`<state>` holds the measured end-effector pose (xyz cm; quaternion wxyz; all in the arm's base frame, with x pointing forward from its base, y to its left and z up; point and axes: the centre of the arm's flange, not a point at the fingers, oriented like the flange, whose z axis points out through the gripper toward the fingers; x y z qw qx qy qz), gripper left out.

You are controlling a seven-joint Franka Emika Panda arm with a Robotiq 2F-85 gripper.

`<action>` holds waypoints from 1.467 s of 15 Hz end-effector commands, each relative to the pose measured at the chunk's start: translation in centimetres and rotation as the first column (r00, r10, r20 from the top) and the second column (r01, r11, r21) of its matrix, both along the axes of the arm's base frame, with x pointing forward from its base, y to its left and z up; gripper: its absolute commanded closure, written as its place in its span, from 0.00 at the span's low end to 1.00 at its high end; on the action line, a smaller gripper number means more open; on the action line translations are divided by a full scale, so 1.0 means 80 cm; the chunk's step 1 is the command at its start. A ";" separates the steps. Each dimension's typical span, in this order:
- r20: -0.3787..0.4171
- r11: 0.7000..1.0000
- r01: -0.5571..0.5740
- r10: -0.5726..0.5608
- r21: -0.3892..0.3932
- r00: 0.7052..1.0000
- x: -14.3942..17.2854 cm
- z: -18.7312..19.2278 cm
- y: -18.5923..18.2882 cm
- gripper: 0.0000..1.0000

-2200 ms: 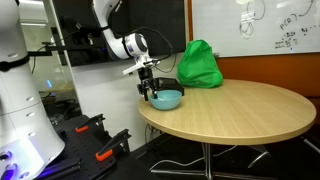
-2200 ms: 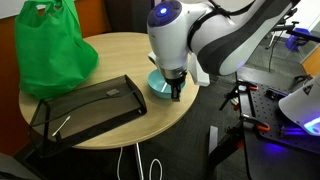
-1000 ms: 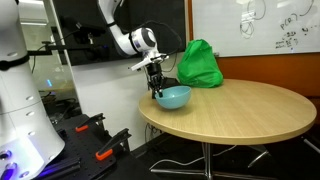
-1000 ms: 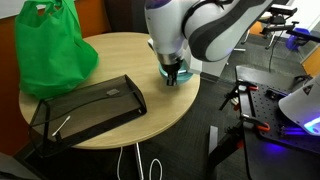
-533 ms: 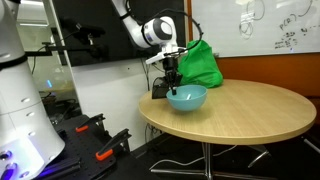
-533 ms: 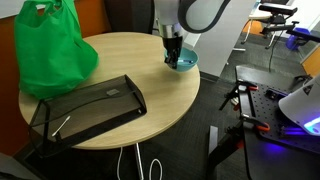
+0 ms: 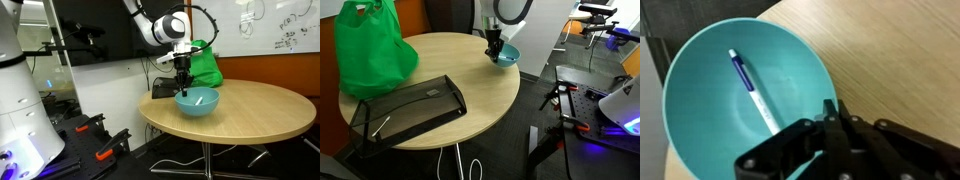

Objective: Move the bowl to the right

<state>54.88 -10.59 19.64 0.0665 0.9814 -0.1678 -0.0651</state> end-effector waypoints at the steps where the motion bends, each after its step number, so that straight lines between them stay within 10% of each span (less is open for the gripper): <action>1: -0.006 0.999 0.026 -0.026 0.033 1.000 0.009 -0.010 -0.013 0.99; 8: 0.005 0.995 0.081 -0.082 0.059 0.997 0.009 -0.032 -0.025 0.99; 9: 0.005 0.995 0.083 -0.083 0.055 0.997 0.009 -0.032 -0.026 0.71; 19: 0.058 0.992 0.087 -0.092 0.092 0.994 -0.006 0.051 -0.012 0.02; 22: 0.063 0.989 0.084 -0.092 0.119 0.994 -0.019 0.091 -0.006 0.00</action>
